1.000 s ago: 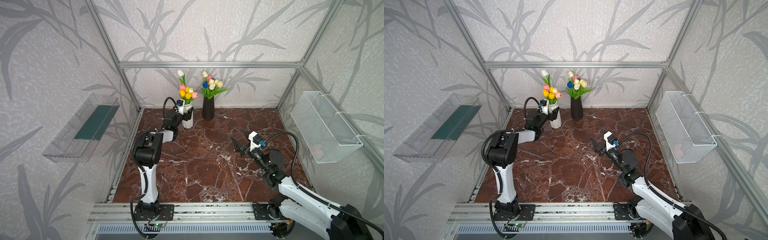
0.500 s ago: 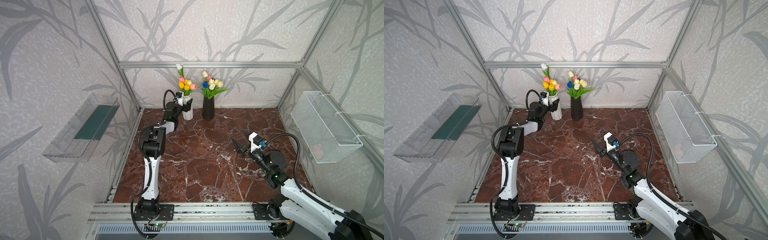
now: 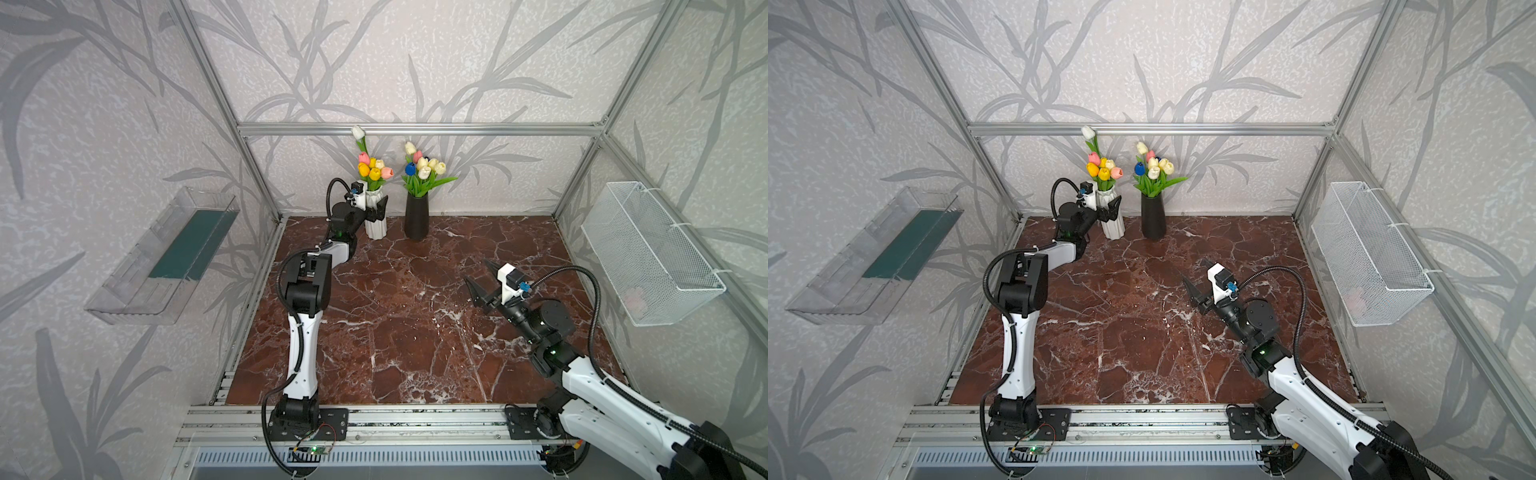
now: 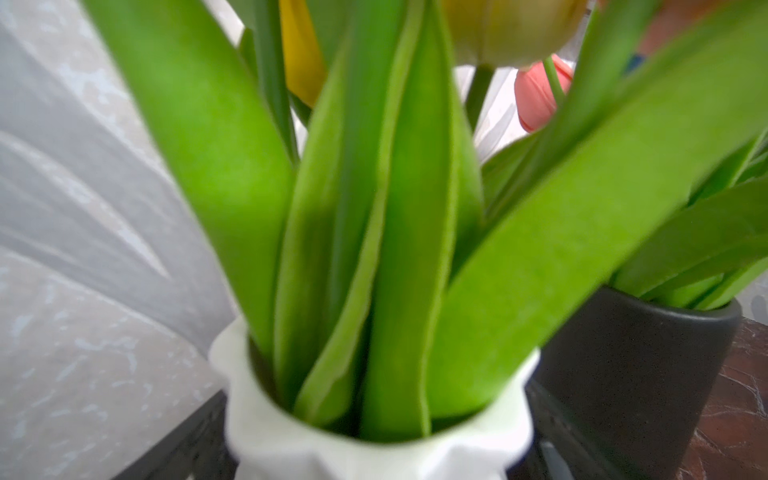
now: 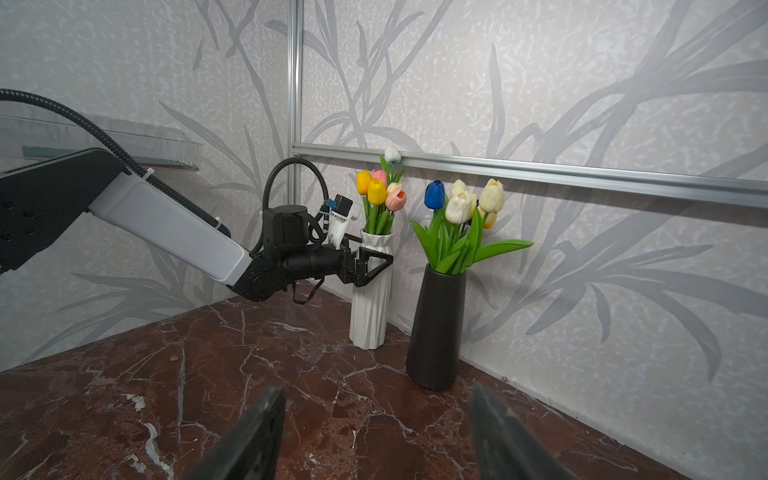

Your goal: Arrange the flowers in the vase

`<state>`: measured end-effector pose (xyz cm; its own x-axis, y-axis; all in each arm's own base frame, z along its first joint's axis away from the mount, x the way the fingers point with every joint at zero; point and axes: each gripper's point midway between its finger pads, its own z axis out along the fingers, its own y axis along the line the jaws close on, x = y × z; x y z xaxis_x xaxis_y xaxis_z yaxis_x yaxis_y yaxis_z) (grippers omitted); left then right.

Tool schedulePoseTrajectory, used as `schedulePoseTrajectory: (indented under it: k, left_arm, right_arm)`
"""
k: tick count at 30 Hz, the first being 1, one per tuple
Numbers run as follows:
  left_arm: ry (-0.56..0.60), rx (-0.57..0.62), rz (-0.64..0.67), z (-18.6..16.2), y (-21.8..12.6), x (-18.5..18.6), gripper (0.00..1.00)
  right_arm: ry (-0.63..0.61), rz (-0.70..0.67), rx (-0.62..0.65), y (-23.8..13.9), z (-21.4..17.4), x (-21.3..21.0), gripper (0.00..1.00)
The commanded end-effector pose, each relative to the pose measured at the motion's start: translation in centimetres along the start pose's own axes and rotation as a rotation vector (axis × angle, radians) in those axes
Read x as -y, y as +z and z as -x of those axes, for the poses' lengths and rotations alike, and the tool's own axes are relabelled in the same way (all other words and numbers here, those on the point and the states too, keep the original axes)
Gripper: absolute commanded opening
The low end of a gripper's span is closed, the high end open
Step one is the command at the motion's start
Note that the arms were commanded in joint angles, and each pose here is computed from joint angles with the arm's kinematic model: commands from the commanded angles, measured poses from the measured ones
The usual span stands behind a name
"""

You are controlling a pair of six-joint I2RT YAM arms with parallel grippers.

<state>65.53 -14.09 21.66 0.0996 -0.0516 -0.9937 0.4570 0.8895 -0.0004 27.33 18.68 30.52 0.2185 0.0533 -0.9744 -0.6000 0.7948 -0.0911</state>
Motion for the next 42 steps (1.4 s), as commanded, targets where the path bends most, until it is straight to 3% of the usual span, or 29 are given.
schedulePoseTrajectory:
  k: [1,7,12,17,20,23,25,27,30,33,37,42]
  left_arm:
    - [0.038,0.086,-0.027,4.6,-1.3,1.2,0.99]
    - [0.059,0.098,0.006,5.2,-4.0,1.6,1.00]
    - [0.056,0.102,0.053,5.6,-7.9,2.1,0.99]
    - [0.059,0.089,0.104,6.8,-12.6,3.3,1.00]
    - [0.053,0.089,0.214,6.8,-17.2,3.4,0.99]
    - [0.000,0.041,0.411,5.9,-22.4,3.1,0.99]
    - [-0.023,-0.075,0.629,4.1,-25.6,2.2,1.00]
    - [0.003,-0.240,0.744,2.2,-28.3,2.1,0.99]
    - [-0.027,-0.369,0.894,0.2,-32.6,1.1,1.00]
    - [0.025,-0.365,1.007,0.0,-35.4,-0.1,0.99]
    - [0.057,-0.321,1.012,0.7,-35.8,-0.9,0.99]
    - [0.108,-0.421,1.095,-1.1,-36.5,-3.0,0.99]
  right_arm:
    - [-0.020,-0.006,0.070,0.0,2.6,0.1,0.72]
    - [-0.027,-0.023,0.063,0.2,2.3,0.4,0.81]
    - [-0.027,-0.072,0.040,0.7,0.9,1.2,0.97]
    - [-0.037,-0.205,0.057,0.7,-0.7,3.4,1.00]
    - [-0.052,-0.438,0.006,0.1,-2.2,7.2,0.99]
    - [-0.131,-0.601,-0.110,-0.7,-4.2,9.7,0.99]
    - [-0.174,-0.692,-0.214,-1.5,-6.0,11.1,0.99]
    - [-0.226,-0.754,-0.296,-2.3,-7.6,12.0,0.99]
    - [-0.277,-0.777,-0.352,-3.4,-9.7,12.3,0.99]
    - [-0.310,-0.794,-0.440,-3.8,-12.6,12.8,0.99]
    - [-0.306,-0.773,-0.491,-3.7,-15.8,13.5,0.99]
    - [-0.328,-0.780,-0.492,-3.8,-18.0,14.9,0.99]
